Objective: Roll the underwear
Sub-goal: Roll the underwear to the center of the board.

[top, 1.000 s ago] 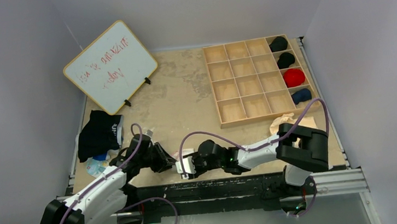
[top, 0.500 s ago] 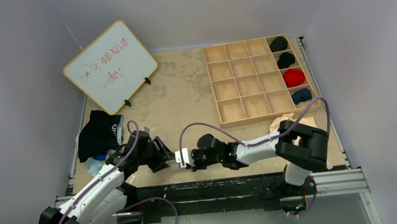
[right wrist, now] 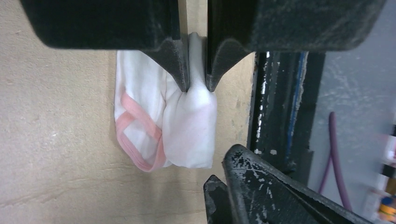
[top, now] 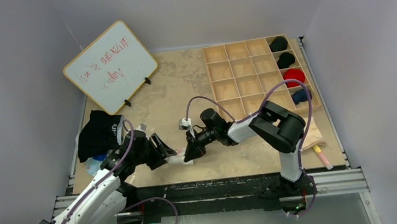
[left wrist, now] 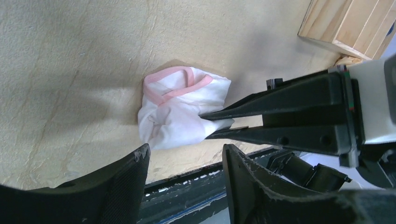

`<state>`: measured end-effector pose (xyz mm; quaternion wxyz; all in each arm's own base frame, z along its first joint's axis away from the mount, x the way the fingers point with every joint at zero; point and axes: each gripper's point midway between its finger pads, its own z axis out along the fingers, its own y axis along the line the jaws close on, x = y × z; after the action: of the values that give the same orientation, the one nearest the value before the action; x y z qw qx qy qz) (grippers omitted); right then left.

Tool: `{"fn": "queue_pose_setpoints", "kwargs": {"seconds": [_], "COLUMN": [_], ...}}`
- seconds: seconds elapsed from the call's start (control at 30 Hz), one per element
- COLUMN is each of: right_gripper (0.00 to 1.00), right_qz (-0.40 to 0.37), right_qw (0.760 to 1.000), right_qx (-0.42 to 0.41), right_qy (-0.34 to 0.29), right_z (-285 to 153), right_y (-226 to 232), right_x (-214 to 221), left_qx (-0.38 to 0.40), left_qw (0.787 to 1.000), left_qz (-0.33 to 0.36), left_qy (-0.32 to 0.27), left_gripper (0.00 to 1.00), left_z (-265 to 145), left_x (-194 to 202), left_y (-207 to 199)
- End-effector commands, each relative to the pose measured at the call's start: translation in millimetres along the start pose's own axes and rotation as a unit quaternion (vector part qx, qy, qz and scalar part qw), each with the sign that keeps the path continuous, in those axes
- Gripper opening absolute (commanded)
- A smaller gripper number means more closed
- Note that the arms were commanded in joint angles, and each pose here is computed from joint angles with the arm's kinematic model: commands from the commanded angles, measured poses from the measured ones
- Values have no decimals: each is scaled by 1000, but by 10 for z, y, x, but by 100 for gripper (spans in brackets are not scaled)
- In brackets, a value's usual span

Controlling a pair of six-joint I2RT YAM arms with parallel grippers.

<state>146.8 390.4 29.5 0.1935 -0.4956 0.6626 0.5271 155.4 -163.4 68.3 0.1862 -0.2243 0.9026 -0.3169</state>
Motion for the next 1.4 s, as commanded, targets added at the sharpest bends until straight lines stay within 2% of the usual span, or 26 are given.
{"fn": "queue_pose_setpoints", "kwargs": {"seconds": [0.0, 0.13, 0.47, 0.6, 0.73, 0.8, 0.9, 1.0, 1.07, 1.17, 1.27, 1.37], "right_gripper": [11, 12, 15, 19, 32, 42, 51, 53, 53, 54, 54, 54], "right_qz": [124, 155, 193, 201, 180, 148, 86, 11, -44, -139, -231, -283], "right_qw": [991, 986, 981, 979, 984, 989, 995, 995, 989, 972, 952, 935], "right_qx": [-41, -56, -27, -21, -7, 10, 43, 93, 136, 188, 203, 212], "right_qy": [17, 1, -6, -5, -13, -20, -34, -44, -28, 0, 13, 20], "right_z": [-57, -97, -124, -120, -162, -212, -319, -451, -508, -524, -418, -308], "right_y": [33, -13, -220, -260, -259, -265, -262, -276, -311, -281, -109, -5], "right_x": [264, 244, 338, 350, 263, 183, 4, -195, -258, -364, -448, -467], "left_qx": [22, 16, 36, 23, -4, -14, -21, -26, -24, -21, -24, -29], "left_qw": [1000, 1000, 999, 999, 1000, 1000, 1000, 999, 1000, 1000, 1000, 999], "left_qz": [17, 19, -12, -21, -18, -17, -14, -13, -13, -13, -11, -12], "left_qy": [5, 13, 8, 9, 15, 19, 15, 13, 11, 13, 14, 16], "left_gripper": [57, 57, 56, 48, 32, 28, 26, 26, 26, 26, 26, 26], "left_z": [37, 108, 351, 472, 551, 558, 536, 505, 489, 474, 463, 459], "left_x": [19, 37, 38, 35, 42, 43, 27, 15, 3, -5, -18, -22], "left_y": [-44, 0, 35, 118, 217, 238, 244, 241, 216, 179, 153, 146]}}
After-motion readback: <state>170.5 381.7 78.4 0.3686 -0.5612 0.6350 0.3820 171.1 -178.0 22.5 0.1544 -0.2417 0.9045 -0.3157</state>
